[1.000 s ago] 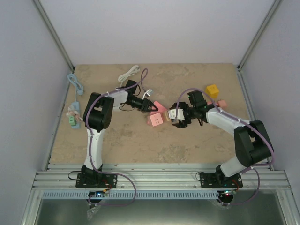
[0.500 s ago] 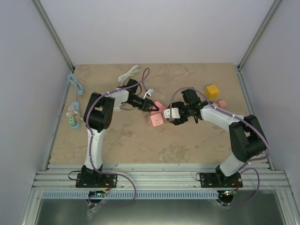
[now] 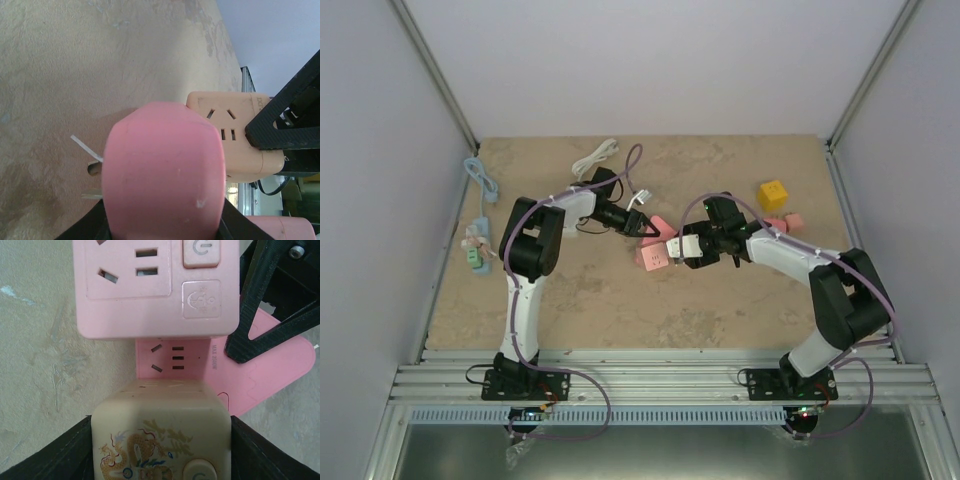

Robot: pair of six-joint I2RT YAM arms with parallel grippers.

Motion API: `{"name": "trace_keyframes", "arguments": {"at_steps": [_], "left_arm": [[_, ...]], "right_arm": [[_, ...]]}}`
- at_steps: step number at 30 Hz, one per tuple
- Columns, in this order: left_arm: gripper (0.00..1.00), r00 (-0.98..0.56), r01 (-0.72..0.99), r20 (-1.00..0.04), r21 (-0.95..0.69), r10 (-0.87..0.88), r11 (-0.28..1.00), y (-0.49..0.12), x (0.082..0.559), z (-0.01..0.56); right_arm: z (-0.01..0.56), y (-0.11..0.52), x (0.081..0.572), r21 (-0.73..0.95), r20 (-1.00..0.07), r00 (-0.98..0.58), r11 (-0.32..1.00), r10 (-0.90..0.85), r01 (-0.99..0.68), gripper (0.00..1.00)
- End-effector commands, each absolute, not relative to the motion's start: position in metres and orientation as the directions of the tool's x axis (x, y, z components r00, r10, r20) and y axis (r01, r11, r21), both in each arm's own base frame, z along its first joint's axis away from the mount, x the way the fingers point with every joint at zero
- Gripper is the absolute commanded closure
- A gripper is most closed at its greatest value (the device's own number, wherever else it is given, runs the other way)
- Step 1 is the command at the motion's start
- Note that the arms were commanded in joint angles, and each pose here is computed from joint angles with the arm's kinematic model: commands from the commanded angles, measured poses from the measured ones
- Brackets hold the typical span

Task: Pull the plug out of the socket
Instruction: Remove the plug from the socket.

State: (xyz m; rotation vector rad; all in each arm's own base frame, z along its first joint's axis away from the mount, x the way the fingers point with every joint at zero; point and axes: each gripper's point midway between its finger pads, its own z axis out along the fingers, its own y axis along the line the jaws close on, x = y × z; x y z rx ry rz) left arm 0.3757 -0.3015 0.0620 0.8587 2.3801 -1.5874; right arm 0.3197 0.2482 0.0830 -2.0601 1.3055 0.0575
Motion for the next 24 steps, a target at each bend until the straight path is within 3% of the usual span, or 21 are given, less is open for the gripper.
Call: {"name": "trace_keyframes", "arguments": {"at_steps": [1, 12, 24], "left_arm": [[1.0, -0.84, 0.502, -0.329, -0.774, 0.431, 0.386, -0.299, 0.363, 0.025], [1.0, -0.844, 0.493, -0.317, -0.774, 0.432, 0.397, -0.298, 0.365, 0.02], [1.0, -0.834, 0.506, -0.331, -0.778, 0.441, 0.373, -0.299, 0.362, 0.024]], "right_arm": [[0.069, 0.238, 0.317, -0.505, -0.348, 0.472, -0.263, -0.81, -0.822, 0.63], [0.08, 0.234, 0.308, -0.603, -0.339, 0.536, -0.258, -0.773, -0.755, 0.75], [0.088, 0.227, 0.304, -0.451, -0.514, 0.445, -0.21, -0.733, -0.868, 0.75]]}}
